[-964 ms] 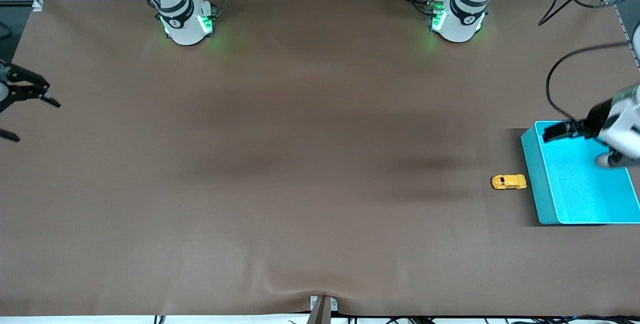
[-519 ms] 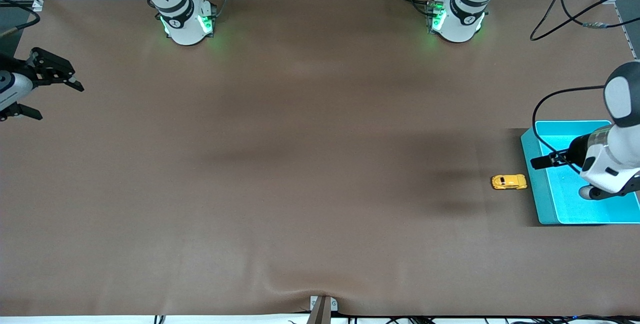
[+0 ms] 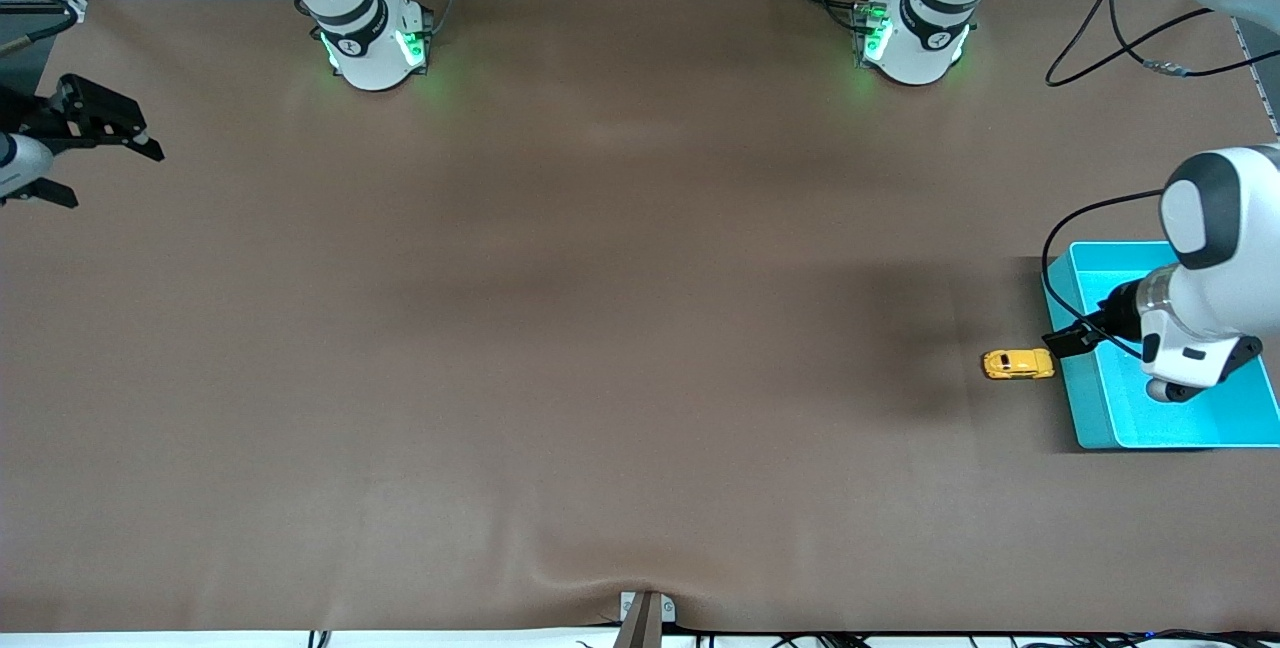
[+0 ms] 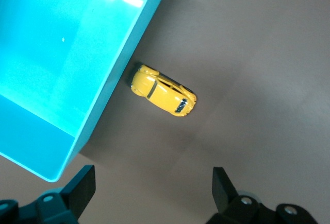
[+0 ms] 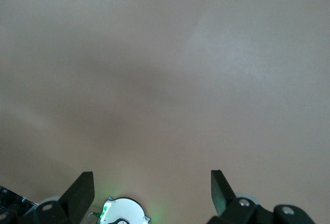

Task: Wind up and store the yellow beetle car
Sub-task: 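Lower the left gripper and close it on the yellow car, then lift the car with the left gripper over the blue bin, then lower the car into the blue bin and open the left gripper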

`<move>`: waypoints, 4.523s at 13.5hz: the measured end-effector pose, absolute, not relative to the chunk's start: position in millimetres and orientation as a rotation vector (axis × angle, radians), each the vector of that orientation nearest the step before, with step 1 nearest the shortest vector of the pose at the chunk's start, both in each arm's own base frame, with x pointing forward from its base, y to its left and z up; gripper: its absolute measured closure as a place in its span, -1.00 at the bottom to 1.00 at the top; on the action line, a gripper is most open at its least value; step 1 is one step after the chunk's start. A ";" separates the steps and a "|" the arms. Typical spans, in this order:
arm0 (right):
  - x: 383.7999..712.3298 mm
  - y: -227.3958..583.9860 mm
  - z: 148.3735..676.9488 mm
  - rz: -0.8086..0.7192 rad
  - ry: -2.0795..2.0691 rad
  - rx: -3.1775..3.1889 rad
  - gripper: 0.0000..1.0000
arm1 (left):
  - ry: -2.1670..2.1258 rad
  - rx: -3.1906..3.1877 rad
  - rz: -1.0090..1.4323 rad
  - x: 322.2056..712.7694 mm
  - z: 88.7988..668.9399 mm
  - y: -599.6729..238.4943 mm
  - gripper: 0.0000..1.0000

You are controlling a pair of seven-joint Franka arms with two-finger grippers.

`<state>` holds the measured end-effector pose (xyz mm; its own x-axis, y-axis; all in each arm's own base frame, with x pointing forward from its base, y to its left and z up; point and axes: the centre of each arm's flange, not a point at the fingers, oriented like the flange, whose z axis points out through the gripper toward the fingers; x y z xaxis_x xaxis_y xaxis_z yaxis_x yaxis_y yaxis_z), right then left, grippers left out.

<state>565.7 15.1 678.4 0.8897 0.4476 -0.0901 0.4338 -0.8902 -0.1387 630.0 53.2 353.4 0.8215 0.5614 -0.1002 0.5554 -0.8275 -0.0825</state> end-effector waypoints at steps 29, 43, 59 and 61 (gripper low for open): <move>530.4 -32.0 663.9 -0.046 -0.409 -3.091 -1.00 | -2.115 -2.277 -0.010 622.0 183.2 78.7 -0.19; 535.9 -26.2 655.6 -0.017 -0.200 -3.104 -1.00 | -1.499 -2.769 -0.098 640.7 349.1 35.2 0.09; 541.2 -26.1 653.9 -0.056 -0.197 -3.107 -1.00 | -0.405 -3.094 0.029 600.6 331.5 248.1 0.09; 543.0 -26.4 652.0 -0.061 -0.190 -3.108 -1.00 | -0.263 -3.109 0.033 603.6 309.5 250.0 0.09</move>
